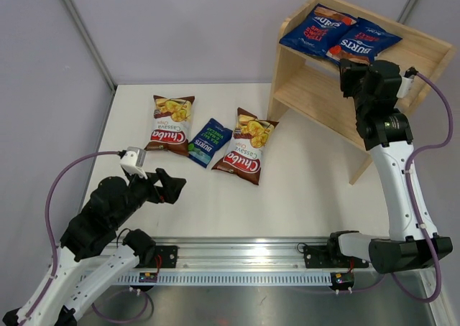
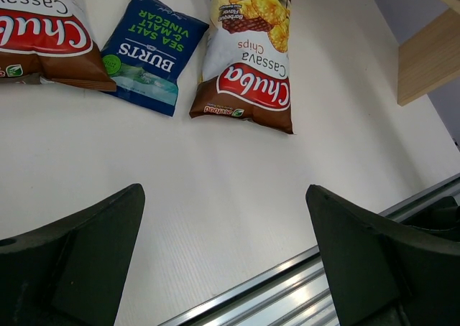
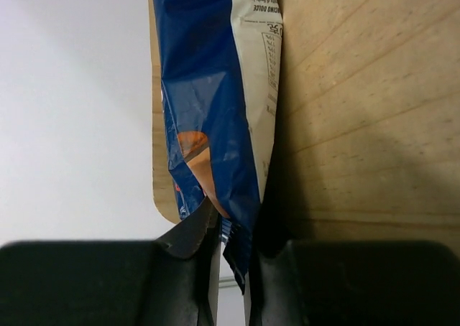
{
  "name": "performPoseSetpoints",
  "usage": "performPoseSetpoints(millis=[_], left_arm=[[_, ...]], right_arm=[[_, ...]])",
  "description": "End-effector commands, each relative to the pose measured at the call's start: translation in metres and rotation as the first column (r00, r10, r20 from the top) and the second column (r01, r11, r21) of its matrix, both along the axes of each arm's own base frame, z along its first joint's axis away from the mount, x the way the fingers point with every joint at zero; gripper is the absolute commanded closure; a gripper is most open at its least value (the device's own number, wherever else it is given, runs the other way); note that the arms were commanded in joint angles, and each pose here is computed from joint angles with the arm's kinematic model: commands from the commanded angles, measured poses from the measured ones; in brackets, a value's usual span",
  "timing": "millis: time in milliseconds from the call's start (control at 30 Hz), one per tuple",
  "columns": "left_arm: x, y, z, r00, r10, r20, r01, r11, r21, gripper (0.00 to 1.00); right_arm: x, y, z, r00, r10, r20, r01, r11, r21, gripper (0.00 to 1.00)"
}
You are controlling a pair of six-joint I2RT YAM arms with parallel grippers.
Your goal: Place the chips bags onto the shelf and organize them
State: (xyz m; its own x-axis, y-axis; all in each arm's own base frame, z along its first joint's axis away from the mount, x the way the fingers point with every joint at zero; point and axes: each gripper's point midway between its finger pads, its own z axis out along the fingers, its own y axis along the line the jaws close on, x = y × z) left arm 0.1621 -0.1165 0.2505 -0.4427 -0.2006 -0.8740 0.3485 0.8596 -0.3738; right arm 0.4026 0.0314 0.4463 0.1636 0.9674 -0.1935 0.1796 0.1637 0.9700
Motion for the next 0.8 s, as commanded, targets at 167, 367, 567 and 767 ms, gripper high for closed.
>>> performPoseSetpoints(millis=[167,367,567,767], left_arm=[[0.002,0.001,0.008,0.999,0.012,0.035,-0.011,1.0,-0.02,0.01],[0.002,0.0,0.007,0.999,0.008,0.032,-0.008,1.0,-0.017,0.01],[0.003,0.002,0.008,0.999,0.023,0.032,-0.023,1.0,-0.02,0.01],[0.006,0.005,0.004,0.999,0.049,0.014,-0.049,0.999,-0.008,0.01]], right_arm=[[0.008,0.008,-0.002,0.999,0.038,-0.007,-0.038,0.999,0.003,0.76],[-0.013,-0.006,0.01,1.0,-0.018,-0.001,0.017,0.999,-0.037,0.43],[-0.027,-0.009,0.012,1.0,-0.02,-0.021,0.019,0.998,-0.063,0.26],[-0.032,-0.005,-0.002,0.999,0.004,-0.04,-0.006,0.999,-0.051,0.21]])
